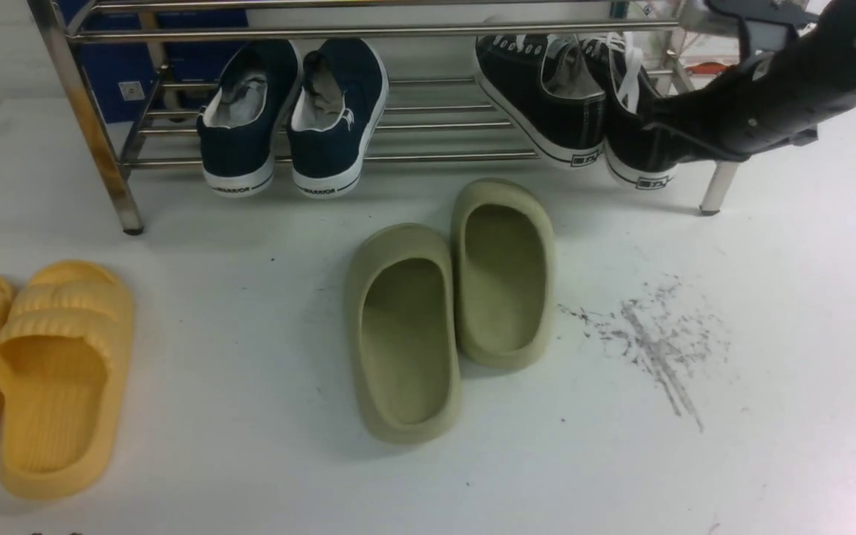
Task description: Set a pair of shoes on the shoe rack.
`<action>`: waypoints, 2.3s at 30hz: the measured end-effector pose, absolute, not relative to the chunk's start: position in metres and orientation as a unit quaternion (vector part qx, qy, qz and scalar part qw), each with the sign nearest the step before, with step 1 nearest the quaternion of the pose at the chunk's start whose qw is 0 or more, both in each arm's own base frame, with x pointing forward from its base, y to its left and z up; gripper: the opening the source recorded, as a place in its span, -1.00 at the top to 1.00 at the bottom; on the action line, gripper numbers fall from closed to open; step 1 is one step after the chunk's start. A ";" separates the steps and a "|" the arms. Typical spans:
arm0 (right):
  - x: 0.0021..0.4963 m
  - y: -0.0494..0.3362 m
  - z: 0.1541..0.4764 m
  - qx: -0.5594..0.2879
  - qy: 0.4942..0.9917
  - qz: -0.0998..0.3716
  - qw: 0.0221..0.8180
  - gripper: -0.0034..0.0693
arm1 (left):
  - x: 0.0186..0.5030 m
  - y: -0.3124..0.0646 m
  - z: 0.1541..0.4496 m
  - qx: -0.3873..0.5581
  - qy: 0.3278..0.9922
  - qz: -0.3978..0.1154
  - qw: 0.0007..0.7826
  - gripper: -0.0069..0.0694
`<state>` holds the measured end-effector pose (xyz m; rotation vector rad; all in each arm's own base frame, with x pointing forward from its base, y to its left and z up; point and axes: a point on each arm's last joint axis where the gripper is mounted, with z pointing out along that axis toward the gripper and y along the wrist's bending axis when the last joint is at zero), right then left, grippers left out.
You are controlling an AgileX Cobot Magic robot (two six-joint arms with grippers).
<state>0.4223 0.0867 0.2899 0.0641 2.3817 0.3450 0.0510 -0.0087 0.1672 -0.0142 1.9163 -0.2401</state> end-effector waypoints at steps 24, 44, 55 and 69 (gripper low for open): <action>0.191 0.039 0.356 -0.015 0.916 0.092 0.391 0.86 | 0.051 -0.009 0.167 -0.006 0.816 -0.102 0.569 0.19; 0.133 0.024 0.355 -0.029 0.902 0.069 0.425 0.81 | 0.051 -0.009 0.167 -0.006 0.816 -0.102 0.569 0.19; 0.070 0.003 0.272 -0.034 0.810 0.005 0.585 0.77 | 0.051 -0.009 0.167 -0.006 0.816 -0.102 0.569 0.19; 0.052 -0.002 0.174 0.002 0.807 -0.022 0.590 0.71 | 0.051 -0.009 0.168 -0.008 0.815 -0.106 0.570 0.19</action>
